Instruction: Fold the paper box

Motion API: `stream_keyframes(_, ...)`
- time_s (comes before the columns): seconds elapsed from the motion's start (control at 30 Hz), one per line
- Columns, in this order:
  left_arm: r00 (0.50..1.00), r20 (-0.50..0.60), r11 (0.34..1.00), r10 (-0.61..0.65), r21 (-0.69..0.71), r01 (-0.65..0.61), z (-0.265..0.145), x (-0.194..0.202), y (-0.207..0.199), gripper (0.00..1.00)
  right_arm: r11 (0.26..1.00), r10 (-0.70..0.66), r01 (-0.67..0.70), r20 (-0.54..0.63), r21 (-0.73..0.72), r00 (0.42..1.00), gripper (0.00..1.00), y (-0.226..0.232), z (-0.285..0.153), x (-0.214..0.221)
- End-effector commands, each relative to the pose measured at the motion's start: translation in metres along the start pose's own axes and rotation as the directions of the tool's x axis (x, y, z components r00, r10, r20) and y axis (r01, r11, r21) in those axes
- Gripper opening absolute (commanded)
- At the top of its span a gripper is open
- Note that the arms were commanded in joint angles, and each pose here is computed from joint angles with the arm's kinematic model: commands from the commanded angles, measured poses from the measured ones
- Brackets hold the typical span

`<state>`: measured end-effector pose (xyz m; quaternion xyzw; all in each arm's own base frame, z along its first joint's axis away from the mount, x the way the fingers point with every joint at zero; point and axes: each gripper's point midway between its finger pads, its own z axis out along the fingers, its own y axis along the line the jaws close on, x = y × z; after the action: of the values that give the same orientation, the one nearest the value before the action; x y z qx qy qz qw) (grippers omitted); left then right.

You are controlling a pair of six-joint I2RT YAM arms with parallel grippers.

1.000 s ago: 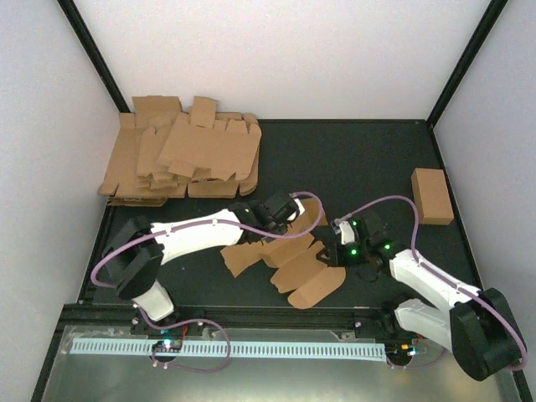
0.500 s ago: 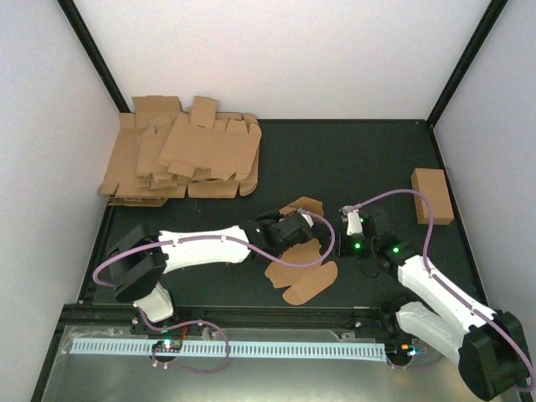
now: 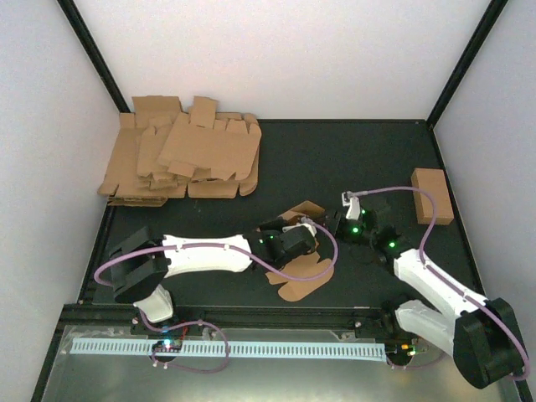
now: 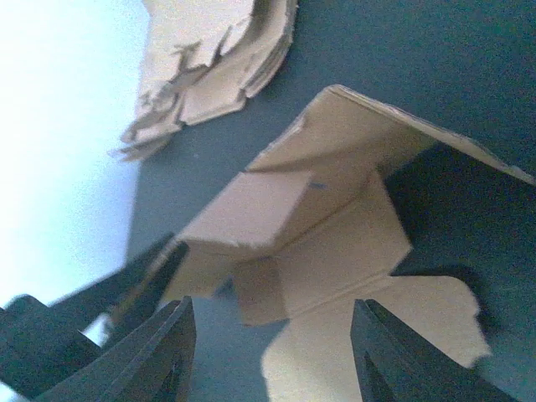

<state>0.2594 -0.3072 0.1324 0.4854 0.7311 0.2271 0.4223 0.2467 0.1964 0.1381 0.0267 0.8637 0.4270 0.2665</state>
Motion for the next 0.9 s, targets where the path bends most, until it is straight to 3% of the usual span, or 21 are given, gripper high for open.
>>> stream_keyframes(0.0,1.000,0.012,1.000,-0.016,-0.024,0.017,-0.002,-0.004,-0.004,0.05,0.950,0.236,-0.224,0.035,-0.216,0.971,0.57,0.036,-0.002,-0.020)
stream_keyframes(0.07,1.000,0.012,1.000,-0.011,-0.019,0.011,-0.001,-0.004,-0.008,0.05,0.931,0.285,-0.264,0.053,-0.251,0.957,0.64,0.041,-0.004,-0.026)
stream_keyframes(0.2,1.000,0.011,1.000,-0.006,-0.026,0.006,0.002,-0.005,-0.009,0.05,0.920,0.332,-0.313,0.044,-0.236,0.942,0.66,0.041,-0.001,-0.031)
stream_keyframes(0.6,0.999,0.025,1.000,-0.024,-0.004,0.024,0.002,-0.005,-0.010,0.08,0.850,0.495,-0.492,-0.034,-0.189,0.868,0.64,0.018,0.026,-0.022)
stream_keyframes(0.87,1.000,0.024,1.000,-0.018,-0.004,0.018,0.002,-0.004,-0.011,0.09,0.811,0.537,-0.542,-0.085,-0.223,0.839,0.48,0.026,0.036,-0.022)
